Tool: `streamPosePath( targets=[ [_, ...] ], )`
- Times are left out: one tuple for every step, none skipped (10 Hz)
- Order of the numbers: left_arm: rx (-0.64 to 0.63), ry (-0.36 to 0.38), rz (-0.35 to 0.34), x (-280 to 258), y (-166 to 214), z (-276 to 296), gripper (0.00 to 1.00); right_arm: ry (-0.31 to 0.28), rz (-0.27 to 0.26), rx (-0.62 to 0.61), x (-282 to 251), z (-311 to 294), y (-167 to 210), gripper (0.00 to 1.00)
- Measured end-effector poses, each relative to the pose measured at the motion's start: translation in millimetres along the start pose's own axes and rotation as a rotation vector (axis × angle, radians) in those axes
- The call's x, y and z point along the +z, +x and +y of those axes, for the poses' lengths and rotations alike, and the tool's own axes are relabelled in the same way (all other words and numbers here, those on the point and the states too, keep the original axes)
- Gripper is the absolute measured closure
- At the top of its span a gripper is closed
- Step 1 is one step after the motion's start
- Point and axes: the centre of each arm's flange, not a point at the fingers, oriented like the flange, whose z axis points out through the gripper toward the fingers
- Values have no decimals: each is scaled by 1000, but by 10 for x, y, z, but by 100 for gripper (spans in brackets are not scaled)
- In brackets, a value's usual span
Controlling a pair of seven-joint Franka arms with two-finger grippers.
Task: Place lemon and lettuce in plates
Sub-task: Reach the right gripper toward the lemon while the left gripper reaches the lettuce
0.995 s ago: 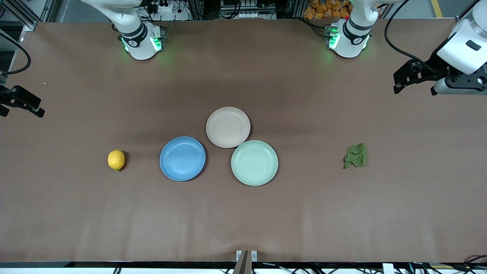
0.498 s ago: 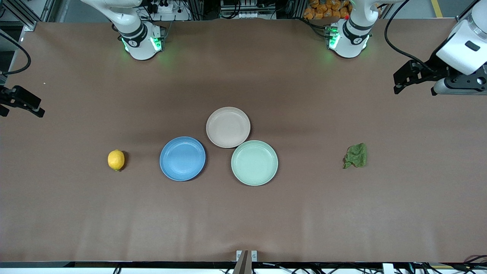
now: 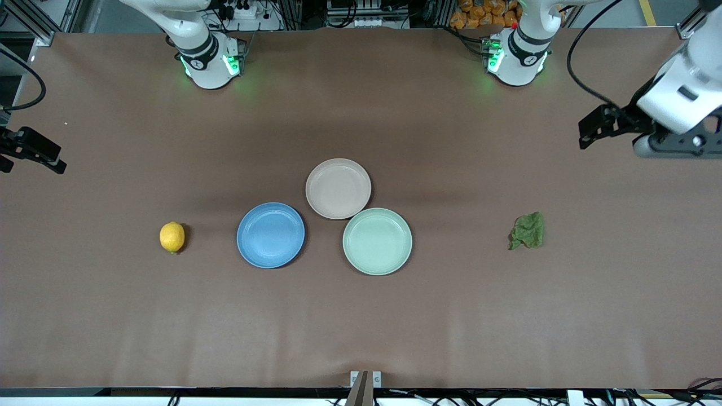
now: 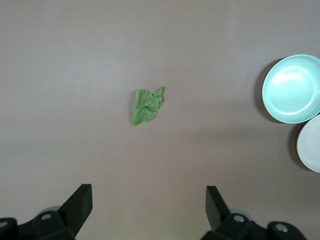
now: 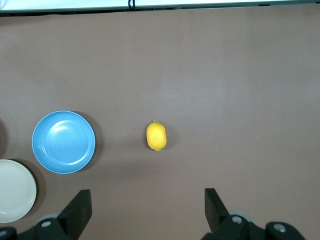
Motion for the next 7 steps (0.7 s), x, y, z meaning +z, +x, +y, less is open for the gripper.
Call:
streamPosePath(
  targets=[
    [-3,-4,-2,169,141,-16,0,0,0,0,0,1,0,0],
    [-9,-8,2,312,262,-45,0,0,-3,0,5,1,0,0],
    [-17,-12,3,450,367,-95,0,0,-8,0,17,-1,-2,0],
    [-20,-15,3,605,459,-147,0,1,-22,0,49,-2,-3,0],
    [-15,-17,-4,831,543,-176,0,2,-57,-1,142,-4,-2,0],
    [-8,-20,-6,1096,617,-182,0,4,-111,-2,346,-9,29,0],
    [8,-23,0,1371,681,-191,0,8,-175,-4,692,-13,112,0]
  ],
)
